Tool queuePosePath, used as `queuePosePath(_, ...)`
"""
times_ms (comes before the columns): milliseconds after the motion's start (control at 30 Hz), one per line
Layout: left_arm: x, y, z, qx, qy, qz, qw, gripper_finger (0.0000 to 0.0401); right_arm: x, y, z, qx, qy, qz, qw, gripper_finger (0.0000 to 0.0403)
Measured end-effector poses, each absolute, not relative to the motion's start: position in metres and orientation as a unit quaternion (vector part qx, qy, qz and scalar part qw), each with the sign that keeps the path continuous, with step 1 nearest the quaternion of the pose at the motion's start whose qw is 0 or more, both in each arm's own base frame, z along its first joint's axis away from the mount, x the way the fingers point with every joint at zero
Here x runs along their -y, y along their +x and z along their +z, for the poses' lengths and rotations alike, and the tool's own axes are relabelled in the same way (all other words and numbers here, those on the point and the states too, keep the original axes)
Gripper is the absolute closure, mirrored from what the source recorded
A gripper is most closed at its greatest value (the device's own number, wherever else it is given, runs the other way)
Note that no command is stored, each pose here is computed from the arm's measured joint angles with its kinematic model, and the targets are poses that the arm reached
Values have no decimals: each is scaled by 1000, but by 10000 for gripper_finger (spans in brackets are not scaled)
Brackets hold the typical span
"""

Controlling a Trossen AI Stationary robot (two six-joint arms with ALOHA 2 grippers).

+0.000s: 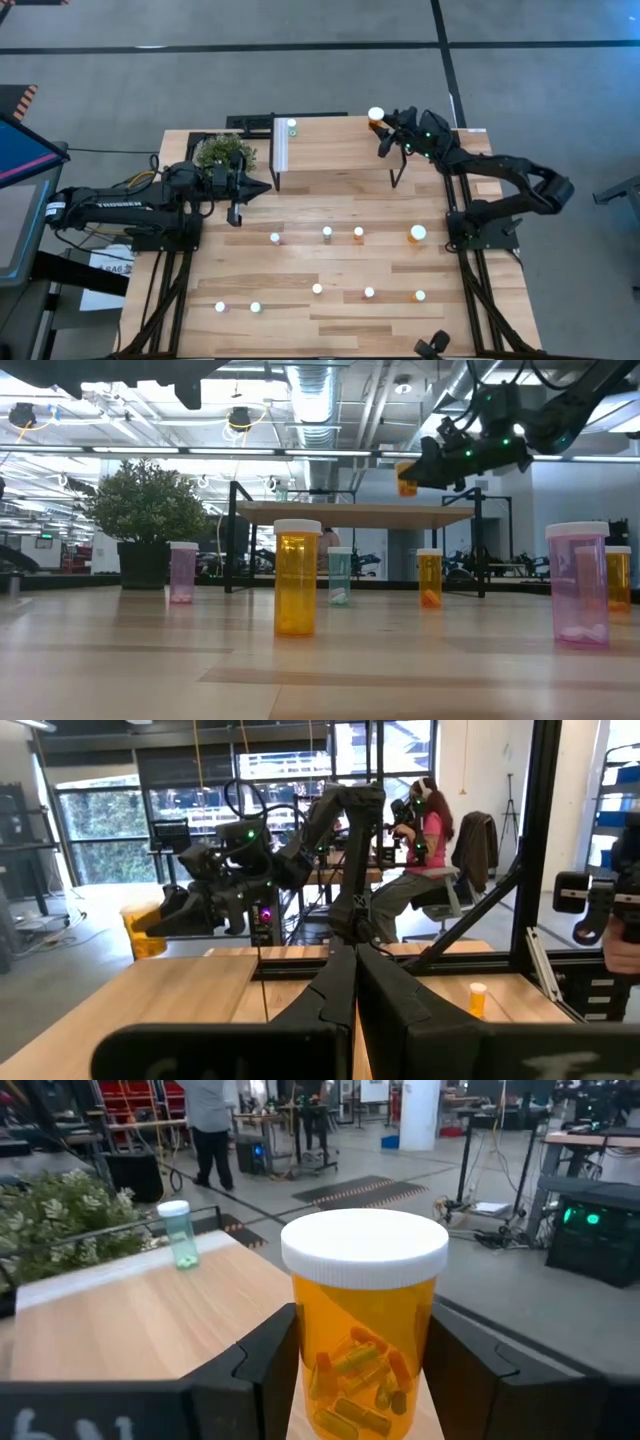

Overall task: Pick and place medicine bottles onto shelf by color
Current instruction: Put the top orange large pill bottle on the shelf

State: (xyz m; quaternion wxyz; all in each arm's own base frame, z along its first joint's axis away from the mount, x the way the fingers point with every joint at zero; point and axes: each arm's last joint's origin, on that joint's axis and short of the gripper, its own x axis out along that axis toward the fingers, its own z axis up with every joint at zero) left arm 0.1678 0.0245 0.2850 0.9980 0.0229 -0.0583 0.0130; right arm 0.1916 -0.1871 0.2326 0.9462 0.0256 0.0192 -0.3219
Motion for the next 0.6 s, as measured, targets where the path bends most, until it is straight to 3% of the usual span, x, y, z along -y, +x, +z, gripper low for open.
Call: queuePosePath(600,-25,168,285,58,23,13,998,401,200,201,205,-60,42,-341,937,202)
